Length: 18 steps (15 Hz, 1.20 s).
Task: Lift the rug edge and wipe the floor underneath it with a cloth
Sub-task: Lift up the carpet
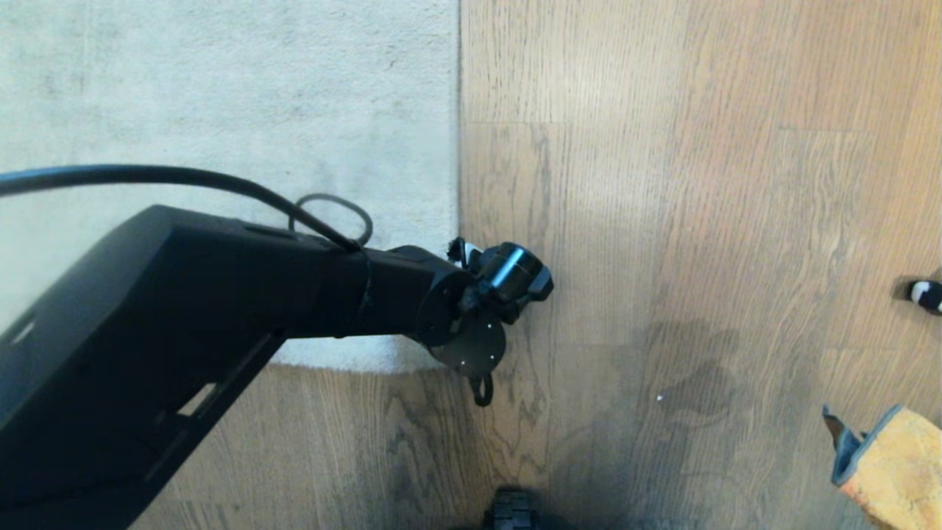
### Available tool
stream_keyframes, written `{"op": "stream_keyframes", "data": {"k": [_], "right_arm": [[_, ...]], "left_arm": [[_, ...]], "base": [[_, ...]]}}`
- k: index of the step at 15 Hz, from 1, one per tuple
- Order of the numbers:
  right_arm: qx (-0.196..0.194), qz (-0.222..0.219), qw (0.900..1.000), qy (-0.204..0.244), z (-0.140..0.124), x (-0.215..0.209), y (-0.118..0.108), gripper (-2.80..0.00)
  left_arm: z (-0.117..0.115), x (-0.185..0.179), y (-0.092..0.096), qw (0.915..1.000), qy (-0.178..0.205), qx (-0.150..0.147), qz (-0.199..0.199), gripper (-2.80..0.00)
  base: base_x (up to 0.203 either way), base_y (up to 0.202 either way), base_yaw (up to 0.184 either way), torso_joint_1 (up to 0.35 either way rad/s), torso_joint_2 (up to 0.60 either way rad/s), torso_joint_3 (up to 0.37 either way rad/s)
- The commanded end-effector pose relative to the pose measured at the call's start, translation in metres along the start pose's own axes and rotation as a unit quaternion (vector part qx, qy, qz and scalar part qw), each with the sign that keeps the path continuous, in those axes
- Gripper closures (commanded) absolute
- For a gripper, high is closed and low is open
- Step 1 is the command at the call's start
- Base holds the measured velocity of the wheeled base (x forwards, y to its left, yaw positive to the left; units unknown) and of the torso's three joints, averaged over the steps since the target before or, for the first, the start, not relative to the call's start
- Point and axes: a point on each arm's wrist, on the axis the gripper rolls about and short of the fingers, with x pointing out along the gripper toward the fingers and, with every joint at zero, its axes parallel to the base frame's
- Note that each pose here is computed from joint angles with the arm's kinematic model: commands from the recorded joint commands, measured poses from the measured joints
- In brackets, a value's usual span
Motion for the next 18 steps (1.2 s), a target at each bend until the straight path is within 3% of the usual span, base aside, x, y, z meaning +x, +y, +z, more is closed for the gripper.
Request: {"op": "stream_keyframes", "data": {"k": [1, 10, 18], "right_arm": [[0.0, 0.0, 1.0, 0.001, 0.0, 0.0, 0.0, 0.0], [0.0, 0.0, 1.0, 0.001, 0.0, 0.0, 0.0, 0.0], [0.0, 0.0, 1.0, 0.001, 0.0, 0.0, 0.0, 0.0]], "left_arm": [[-0.002, 0.003, 0.001, 0.9999, 0.003, 0.004, 0.011, -2.8], [-0.005, -0.002, 0.011, 0.9992, 0.013, 0.025, 0.027, -2.8], [-0.004, -0.001, 0.02, 0.9988, 0.018, 0.025, 0.039, -2.8]], "base": [[0.0, 0.0, 0.0, 0.0, 0.0, 0.0], [0.0, 0.0, 0.0, 0.0, 0.0, 0.0], [0.0, 0.0, 0.0, 0.0, 0.0, 0.0]]}}
